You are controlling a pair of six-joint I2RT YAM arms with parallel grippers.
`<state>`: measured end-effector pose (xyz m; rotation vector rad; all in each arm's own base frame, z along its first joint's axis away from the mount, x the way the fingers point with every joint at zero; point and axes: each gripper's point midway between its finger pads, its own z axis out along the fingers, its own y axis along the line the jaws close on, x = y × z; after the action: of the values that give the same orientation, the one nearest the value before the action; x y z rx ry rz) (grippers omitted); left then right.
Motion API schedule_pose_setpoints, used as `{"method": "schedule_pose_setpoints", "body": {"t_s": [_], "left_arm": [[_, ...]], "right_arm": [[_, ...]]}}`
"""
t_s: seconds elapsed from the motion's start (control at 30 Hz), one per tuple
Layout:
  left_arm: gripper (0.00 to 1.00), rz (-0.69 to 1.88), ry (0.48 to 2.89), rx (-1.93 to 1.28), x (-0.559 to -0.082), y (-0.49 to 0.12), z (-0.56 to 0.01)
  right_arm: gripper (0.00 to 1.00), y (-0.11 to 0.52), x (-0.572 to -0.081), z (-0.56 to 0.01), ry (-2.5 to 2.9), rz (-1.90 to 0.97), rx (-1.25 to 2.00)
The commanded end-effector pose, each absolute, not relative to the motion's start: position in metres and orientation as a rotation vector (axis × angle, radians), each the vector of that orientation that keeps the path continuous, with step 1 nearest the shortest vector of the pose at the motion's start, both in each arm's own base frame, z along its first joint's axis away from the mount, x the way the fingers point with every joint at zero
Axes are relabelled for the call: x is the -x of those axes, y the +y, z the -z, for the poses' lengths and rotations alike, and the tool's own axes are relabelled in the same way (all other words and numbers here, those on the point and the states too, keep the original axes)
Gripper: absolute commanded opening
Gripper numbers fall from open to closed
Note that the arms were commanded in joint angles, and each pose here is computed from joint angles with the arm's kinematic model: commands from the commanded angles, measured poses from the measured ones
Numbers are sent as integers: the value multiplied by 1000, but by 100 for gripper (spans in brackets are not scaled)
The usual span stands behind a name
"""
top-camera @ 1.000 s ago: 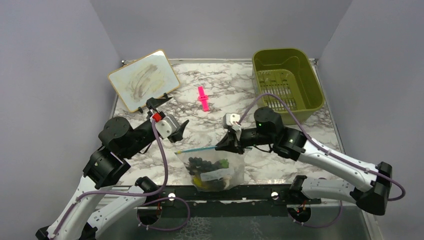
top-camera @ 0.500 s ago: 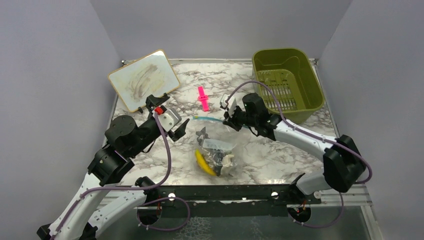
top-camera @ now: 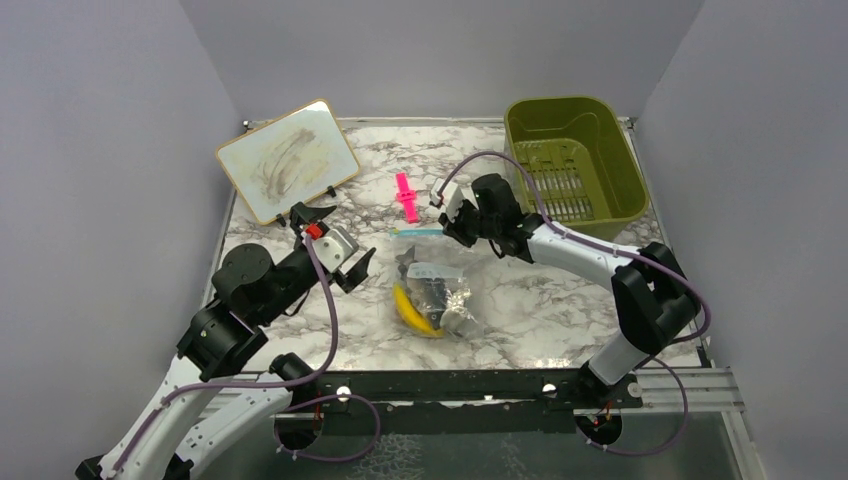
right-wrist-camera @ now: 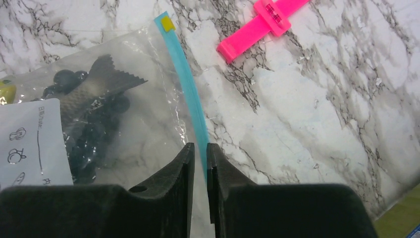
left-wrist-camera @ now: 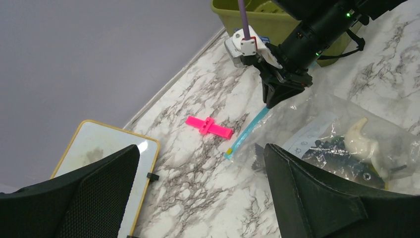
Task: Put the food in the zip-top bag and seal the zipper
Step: Place the zipper food storage bag at the center of the board, then reset both arms
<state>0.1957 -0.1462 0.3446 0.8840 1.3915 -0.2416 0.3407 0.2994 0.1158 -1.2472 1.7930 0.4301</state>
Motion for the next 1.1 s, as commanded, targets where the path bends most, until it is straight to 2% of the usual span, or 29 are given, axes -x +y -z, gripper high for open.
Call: {"method": "schedule_pose_setpoints", "body": {"t_s": [0.0,0.17,0.3,0.37,0.43,0.5,0.57,0.67,0.83,1.07], "left_arm": [[99,251,1466,-828,-201,-143,-329],[99,350,1620,-718,-208,-153,-307],[98,406,1709,-654,-212,-161,-294],[98,409,1737,-628,-216,-162,-291],[99,404,1765,-594,-220,-162,-288],[99,414,1789,-566,-223,-164,-286],[99,427,1816,-528,-226,-166,-285],[99,462,1842,-439,-231,-169,-291],[99,529,1901,-164,-240,-167,-290],[99,532,1854,-141,-240,-162,-306]], "right_arm": [[18,295,-360,-142,1755,-360,1175],[36,291,-353,-157,1776,-388,1113],[41,294,-339,-177,1799,-480,1065],[47,296,-328,-189,1796,-545,1058],[61,296,-318,-205,1801,-604,1006],[91,291,-311,-220,1835,-642,904],[93,281,-307,-233,1900,-656,760],[95,275,-288,-245,1947,-724,708],[98,253,-270,-269,1963,-746,514],[100,207,-256,-299,1903,-642,320]]}}
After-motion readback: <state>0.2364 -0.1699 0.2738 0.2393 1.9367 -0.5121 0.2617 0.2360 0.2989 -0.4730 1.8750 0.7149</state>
